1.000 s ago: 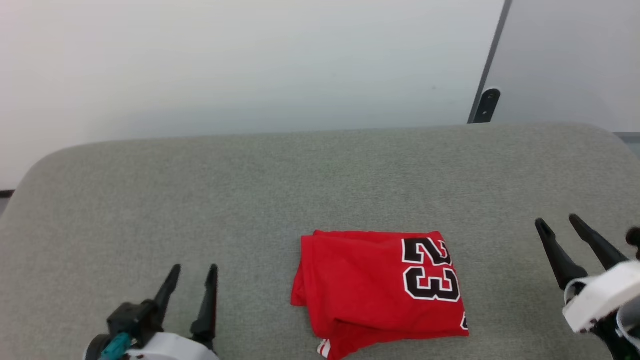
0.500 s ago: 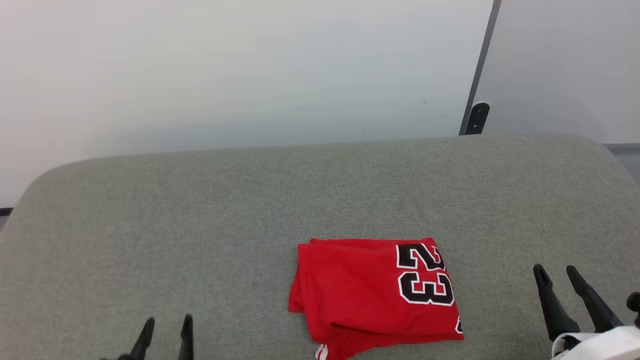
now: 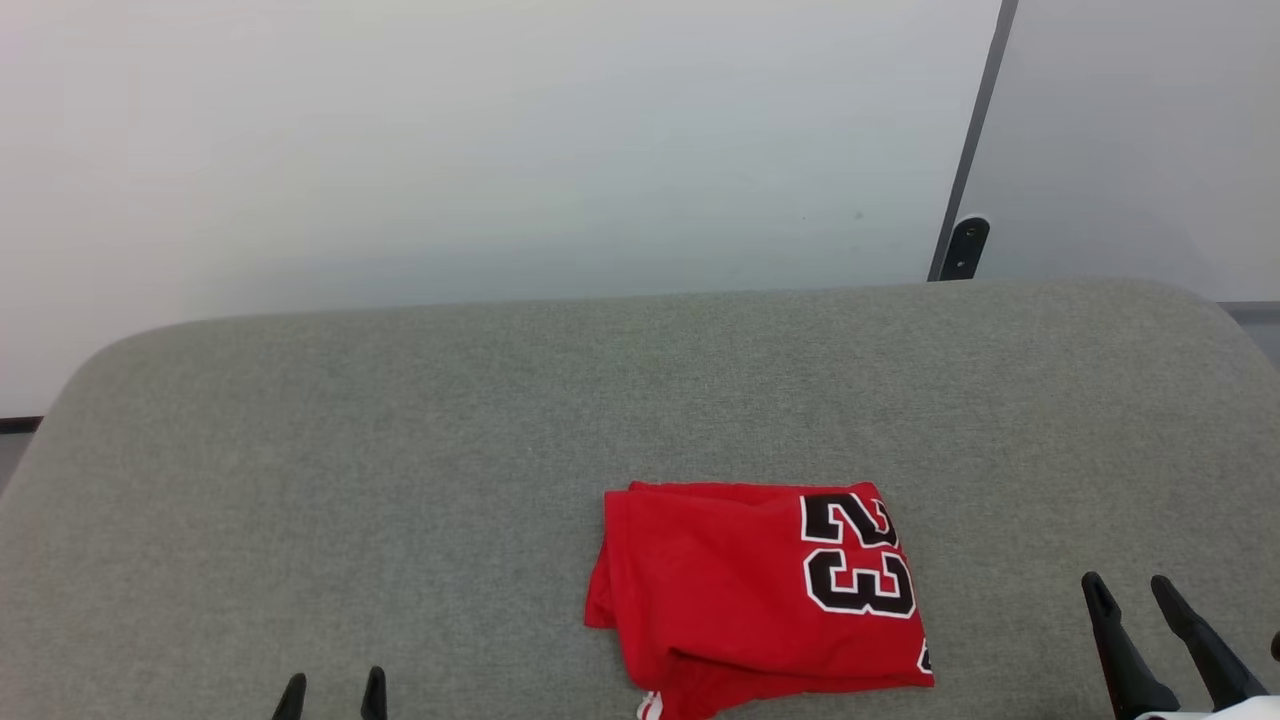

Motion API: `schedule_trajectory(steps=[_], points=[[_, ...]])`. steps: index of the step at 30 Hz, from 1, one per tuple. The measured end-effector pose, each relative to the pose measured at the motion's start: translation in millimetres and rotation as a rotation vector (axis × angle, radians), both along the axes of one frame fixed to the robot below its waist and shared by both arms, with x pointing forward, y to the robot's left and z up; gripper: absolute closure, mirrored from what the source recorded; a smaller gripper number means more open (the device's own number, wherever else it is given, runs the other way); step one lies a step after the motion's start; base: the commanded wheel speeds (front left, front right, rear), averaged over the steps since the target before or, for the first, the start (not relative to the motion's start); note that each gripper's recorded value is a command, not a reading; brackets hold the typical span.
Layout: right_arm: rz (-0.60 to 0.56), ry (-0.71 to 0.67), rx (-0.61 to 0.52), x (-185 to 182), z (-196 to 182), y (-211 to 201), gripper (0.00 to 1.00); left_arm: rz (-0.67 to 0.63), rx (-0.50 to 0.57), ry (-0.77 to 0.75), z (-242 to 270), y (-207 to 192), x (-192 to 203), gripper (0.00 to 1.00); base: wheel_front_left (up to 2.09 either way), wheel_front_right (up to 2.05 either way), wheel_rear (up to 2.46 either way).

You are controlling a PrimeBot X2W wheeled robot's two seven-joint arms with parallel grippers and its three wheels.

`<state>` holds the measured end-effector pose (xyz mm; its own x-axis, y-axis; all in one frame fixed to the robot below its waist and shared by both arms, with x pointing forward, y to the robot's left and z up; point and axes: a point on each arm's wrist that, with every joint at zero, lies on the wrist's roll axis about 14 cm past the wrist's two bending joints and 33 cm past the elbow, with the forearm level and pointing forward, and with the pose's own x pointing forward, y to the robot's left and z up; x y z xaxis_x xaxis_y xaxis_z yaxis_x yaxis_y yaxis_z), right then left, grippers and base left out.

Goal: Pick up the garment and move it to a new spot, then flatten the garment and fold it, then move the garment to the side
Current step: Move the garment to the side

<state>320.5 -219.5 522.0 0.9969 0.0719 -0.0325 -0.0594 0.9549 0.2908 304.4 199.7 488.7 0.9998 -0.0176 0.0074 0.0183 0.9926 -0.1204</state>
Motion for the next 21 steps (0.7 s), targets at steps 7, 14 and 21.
schedule_trajectory(steps=[7, 14, 21], points=[[0.005, 0.011, 0.000, 1, -1, 3, 0.00, -0.004, -0.003, -0.004, 4, -2, 0, 0.00, 0.00, 0.00, 0.00], [0.012, 0.014, -0.003, 2, -1, 6, 0.00, 0.001, -0.005, -0.008, 6, -2, 1, 0.00, 0.00, 0.00, 0.00], [0.035, 0.016, -0.007, 5, 0, 12, 0.00, -0.002, -0.013, -0.014, 8, -5, 1, 0.00, 0.00, 0.00, 0.00]])
